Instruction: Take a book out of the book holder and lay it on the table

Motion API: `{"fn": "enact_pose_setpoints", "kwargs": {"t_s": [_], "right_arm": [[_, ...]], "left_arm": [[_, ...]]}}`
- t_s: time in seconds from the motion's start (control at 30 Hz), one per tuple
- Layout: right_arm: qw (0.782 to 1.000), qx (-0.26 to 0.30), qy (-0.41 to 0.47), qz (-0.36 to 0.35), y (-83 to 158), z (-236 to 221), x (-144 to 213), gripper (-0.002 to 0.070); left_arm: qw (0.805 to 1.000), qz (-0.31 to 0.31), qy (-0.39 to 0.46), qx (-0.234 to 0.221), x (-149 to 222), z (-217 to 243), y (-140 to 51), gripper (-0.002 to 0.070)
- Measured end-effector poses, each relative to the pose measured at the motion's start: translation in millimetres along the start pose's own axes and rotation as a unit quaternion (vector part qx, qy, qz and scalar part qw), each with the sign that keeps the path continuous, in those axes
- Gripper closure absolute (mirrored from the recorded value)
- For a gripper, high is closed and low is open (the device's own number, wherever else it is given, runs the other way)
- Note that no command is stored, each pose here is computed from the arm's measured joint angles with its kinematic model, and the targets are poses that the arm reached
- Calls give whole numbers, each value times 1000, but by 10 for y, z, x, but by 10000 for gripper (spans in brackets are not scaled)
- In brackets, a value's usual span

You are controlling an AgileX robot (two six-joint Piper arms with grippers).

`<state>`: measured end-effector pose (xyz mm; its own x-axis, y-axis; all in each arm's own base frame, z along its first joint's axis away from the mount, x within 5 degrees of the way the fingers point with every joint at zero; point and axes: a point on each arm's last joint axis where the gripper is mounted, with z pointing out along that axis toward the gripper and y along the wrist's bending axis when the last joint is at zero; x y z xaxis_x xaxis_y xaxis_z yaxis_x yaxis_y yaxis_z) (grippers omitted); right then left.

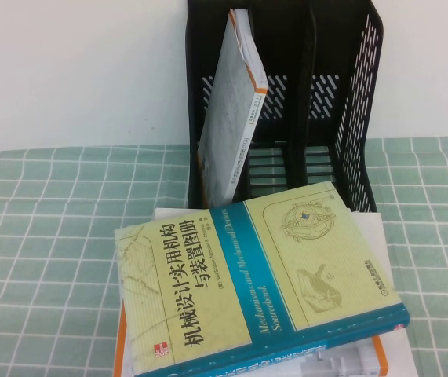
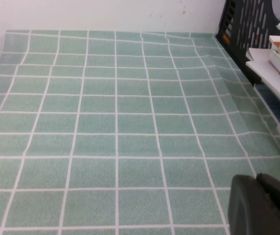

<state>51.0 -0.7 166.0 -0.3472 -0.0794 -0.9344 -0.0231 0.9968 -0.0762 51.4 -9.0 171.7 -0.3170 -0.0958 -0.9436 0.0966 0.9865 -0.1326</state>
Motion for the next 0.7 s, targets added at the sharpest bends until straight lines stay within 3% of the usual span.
{"fn": "enact_pose_setpoints", "kwargs": {"t_s": [0.7], "right_arm": [[999, 34, 4, -4, -42, -2, 6, 678]], "left_arm": [[1000, 0, 0, 0, 0, 0, 0, 678]]}}
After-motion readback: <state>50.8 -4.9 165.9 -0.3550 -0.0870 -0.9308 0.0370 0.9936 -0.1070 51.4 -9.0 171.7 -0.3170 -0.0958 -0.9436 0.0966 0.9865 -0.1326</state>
